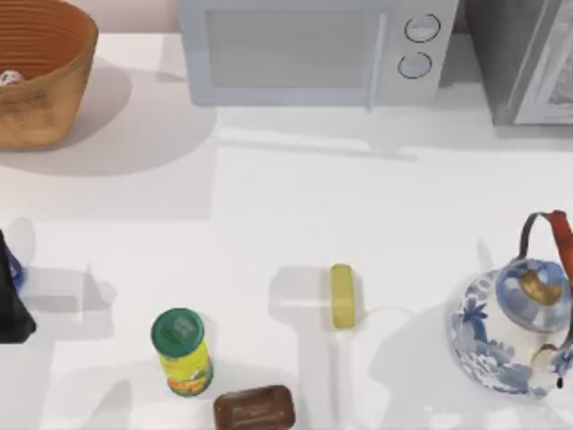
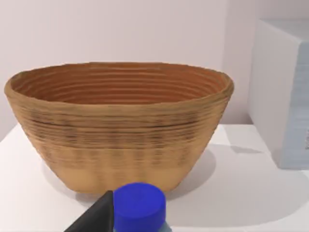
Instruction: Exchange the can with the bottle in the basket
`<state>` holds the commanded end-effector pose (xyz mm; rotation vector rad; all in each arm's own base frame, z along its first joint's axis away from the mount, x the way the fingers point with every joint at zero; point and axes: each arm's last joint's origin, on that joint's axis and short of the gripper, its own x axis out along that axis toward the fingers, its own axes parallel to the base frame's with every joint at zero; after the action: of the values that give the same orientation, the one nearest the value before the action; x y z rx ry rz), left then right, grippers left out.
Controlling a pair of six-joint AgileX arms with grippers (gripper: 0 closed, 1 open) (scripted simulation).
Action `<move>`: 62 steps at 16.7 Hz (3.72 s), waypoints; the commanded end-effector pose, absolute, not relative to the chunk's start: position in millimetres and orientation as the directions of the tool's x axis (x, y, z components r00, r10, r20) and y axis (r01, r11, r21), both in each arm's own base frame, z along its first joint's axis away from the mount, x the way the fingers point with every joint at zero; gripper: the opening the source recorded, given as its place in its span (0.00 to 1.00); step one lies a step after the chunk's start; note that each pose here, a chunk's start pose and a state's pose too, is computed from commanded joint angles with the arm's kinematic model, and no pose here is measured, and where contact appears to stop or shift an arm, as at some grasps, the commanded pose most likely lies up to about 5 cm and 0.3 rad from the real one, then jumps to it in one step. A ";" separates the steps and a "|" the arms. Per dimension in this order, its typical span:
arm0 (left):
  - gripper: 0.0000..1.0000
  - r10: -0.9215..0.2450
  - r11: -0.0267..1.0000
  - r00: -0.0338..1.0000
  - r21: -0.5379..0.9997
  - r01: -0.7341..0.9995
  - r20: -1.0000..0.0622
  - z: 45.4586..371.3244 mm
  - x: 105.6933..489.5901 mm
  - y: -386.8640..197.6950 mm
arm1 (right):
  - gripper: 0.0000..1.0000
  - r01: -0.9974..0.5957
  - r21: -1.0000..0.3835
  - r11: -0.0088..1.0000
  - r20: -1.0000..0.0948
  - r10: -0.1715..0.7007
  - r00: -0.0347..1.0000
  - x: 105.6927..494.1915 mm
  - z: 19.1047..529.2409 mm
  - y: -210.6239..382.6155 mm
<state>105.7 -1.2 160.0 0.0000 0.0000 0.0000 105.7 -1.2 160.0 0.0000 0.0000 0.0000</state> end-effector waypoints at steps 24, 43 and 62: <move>1.00 -0.011 1.000 0.692 -0.007 0.008 -0.722 339.1 358.2 35.7 | 1.00 0.000 0.000 1.000 0.000 0.000 1.000 105.7 160.0 -1.2; 1.00 -0.056 0.998 0.299 -0.050 0.026 -0.953 185.9 517.3 78.0 | 1.00 0.000 0.000 1.000 0.000 0.000 1.000 105.7 160.0 -1.2; 0.40 -0.054 0.999 0.299 -0.050 0.020 -0.953 129.1 534.6 78.2 | 1.00 0.000 0.000 1.000 0.000 0.000 1.000 105.7 160.0 -1.2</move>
<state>534.6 78.2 129.1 -0.0305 1.2667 -0.0492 105.7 -1.2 160.0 0.0000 0.0000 0.0000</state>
